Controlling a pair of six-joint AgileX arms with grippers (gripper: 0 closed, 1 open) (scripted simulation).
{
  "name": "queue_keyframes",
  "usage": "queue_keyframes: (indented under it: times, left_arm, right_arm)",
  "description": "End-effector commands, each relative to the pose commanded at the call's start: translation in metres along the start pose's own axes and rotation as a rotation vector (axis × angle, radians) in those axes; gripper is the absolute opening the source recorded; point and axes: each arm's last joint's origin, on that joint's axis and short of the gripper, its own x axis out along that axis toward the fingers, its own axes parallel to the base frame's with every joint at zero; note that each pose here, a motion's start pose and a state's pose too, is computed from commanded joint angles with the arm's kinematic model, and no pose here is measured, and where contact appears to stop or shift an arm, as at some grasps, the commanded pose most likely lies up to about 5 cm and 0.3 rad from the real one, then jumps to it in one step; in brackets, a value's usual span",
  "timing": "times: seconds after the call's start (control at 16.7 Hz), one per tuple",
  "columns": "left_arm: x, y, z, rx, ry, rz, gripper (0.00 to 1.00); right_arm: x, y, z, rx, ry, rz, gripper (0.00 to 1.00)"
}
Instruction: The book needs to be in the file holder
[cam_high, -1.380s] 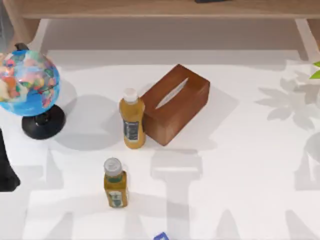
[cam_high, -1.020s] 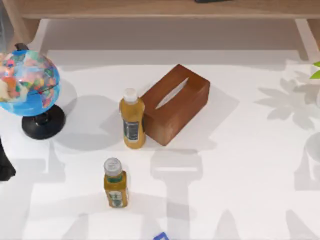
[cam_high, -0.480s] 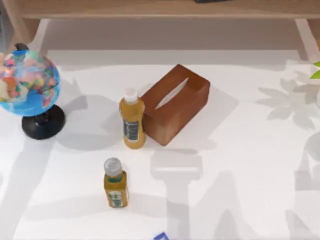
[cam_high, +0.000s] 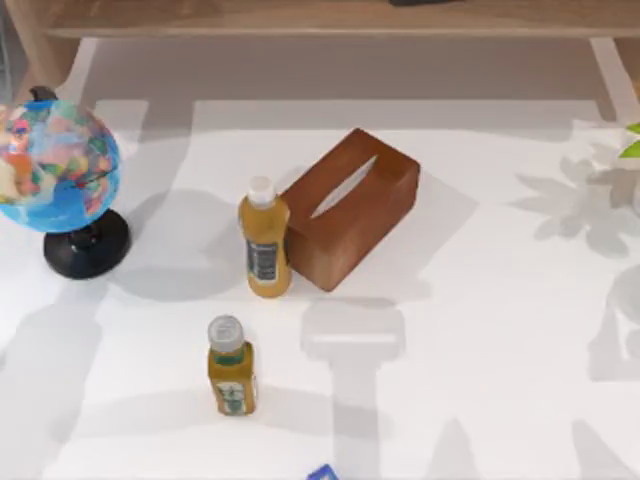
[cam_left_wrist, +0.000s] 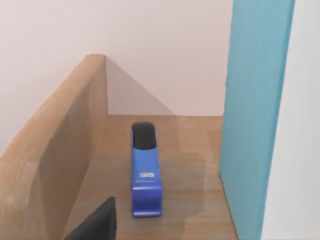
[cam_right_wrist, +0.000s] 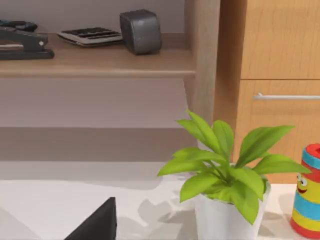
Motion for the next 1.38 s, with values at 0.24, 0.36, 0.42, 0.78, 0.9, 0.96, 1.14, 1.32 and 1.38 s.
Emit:
queue_keyframes:
  times: [0.24, 0.36, 0.42, 0.78, 0.9, 0.96, 1.14, 1.32, 1.38]
  left_arm:
    - [0.047, -0.027, -0.005, 0.001, 0.001, -0.001, 1.00]
    - [0.056, -0.033, -0.007, 0.000, -0.001, -0.001, 1.00]
    - [0.057, -0.034, -0.007, 0.000, -0.002, -0.001, 1.00]
    - [0.062, -0.033, -0.009, 0.002, 0.004, -0.002, 1.00]
    - [0.068, -0.034, -0.006, 0.000, -0.004, -0.001, 1.00]
    - [0.071, -0.034, -0.005, -0.001, -0.007, -0.001, 1.00]
    - [0.077, -0.034, -0.007, 0.000, -0.002, -0.001, 1.00]
    - [0.077, -0.034, -0.007, 0.000, -0.002, -0.001, 0.92]
    - [0.077, -0.034, -0.007, 0.000, -0.002, -0.001, 0.85]
  right_arm:
    - [0.000, 0.000, 0.000, 0.000, 0.000, 0.000, 1.00]
    - [0.000, 0.000, 0.000, 0.000, 0.000, 0.000, 1.00]
    - [0.000, 0.000, 0.000, 0.000, 0.000, 0.000, 1.00]
    - [0.000, 0.000, 0.000, 0.000, 0.000, 0.000, 1.00]
    - [0.000, 0.000, 0.000, 0.000, 0.000, 0.000, 1.00]
    - [0.000, 0.000, 0.000, 0.000, 0.000, 0.000, 1.00]
    - [0.000, 0.000, 0.000, 0.000, 0.000, 0.000, 1.00]
    - [0.000, 0.000, 0.000, 0.000, 0.000, 0.000, 1.00]
    - [0.000, 0.000, 0.000, 0.000, 0.000, 0.000, 1.00]
